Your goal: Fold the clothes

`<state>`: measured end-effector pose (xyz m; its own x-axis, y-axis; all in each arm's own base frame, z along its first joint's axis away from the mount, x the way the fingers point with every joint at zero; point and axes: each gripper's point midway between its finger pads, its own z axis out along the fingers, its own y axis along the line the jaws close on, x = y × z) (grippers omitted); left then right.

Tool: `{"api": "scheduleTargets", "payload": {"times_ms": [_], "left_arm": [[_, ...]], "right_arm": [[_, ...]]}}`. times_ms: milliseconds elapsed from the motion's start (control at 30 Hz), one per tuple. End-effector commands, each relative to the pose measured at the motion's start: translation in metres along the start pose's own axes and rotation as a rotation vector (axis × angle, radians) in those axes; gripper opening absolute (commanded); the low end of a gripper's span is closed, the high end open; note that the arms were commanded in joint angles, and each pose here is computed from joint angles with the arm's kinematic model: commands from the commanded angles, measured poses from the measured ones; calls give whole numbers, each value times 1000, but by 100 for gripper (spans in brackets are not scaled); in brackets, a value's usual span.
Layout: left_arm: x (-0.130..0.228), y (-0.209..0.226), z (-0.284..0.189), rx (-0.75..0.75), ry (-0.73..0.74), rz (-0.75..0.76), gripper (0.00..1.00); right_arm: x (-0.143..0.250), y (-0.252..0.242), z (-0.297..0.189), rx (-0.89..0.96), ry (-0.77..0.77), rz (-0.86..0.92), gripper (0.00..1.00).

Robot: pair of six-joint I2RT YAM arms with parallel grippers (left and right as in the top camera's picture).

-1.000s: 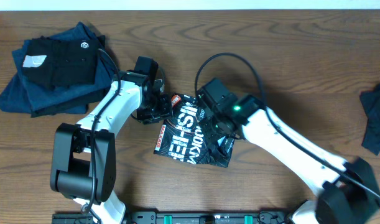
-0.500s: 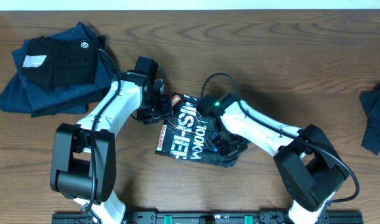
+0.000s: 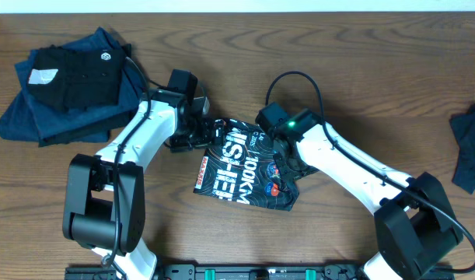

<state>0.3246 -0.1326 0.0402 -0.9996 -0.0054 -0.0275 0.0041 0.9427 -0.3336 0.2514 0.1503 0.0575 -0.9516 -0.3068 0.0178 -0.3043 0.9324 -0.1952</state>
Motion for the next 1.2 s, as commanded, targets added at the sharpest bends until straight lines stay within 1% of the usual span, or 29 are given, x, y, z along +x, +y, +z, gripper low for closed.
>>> {"api": "scheduleTargets", "payload": {"times_ms": [0, 100, 167, 267, 400, 433, 500, 667, 733, 800, 867, 933, 967, 1067, 1167], "left_arm": [[-21, -5, -11, 17, -75, 76, 99], [-34, -6, -13, 32, -129, 103, 98], [-40, -15, -14, 82, -148, 154, 98], [-40, -28, -11, 159, -144, 197, 98], [-40, -23, 6, 155, -112, 185, 98], [-39, -21, 11, 153, -99, 180, 100], [-36, -17, 22, 154, -69, 168, 94], [-25, -26, 41, 251, 3, 176, 82], [-23, -24, 47, 249, 20, 175, 74], [-21, -25, 50, 248, 27, 190, 61], [-20, -28, 51, 249, 28, 216, 38], [-19, -28, 51, 249, 29, 220, 12], [-19, -28, 51, 248, 29, 219, 6], [-20, -27, 50, 247, 27, 216, 6], [-22, -15, 45, 201, 20, 195, 6]], "right_arm": [[-3, -1, -6, -26, -20, 42, 24], [-4, 2, -6, -39, -23, 50, 24], [-6, 3, -6, -46, -30, 52, 24], [-6, 5, -6, -58, -31, 55, 24], [-6, 6, -6, -65, -28, 63, 23], [-6, 7, -6, -67, -27, 62, 22], [-5, 7, -6, -68, -26, 62, 21], [-6, 7, -6, -68, -26, 90, 20], [-6, 7, -7, -69, -30, 96, 20], [-6, 6, -9, -71, -35, 97, 18], [-7, 5, -12, -71, -45, 100, 18], [-8, 2, -15, -75, -56, 109, 18], [-8, 0, -17, -78, -62, 115, 18], [-10, -8, -24, -87, -86, 143, 18], [-12, -20, -34, -98, -116, 182, 18]]}}
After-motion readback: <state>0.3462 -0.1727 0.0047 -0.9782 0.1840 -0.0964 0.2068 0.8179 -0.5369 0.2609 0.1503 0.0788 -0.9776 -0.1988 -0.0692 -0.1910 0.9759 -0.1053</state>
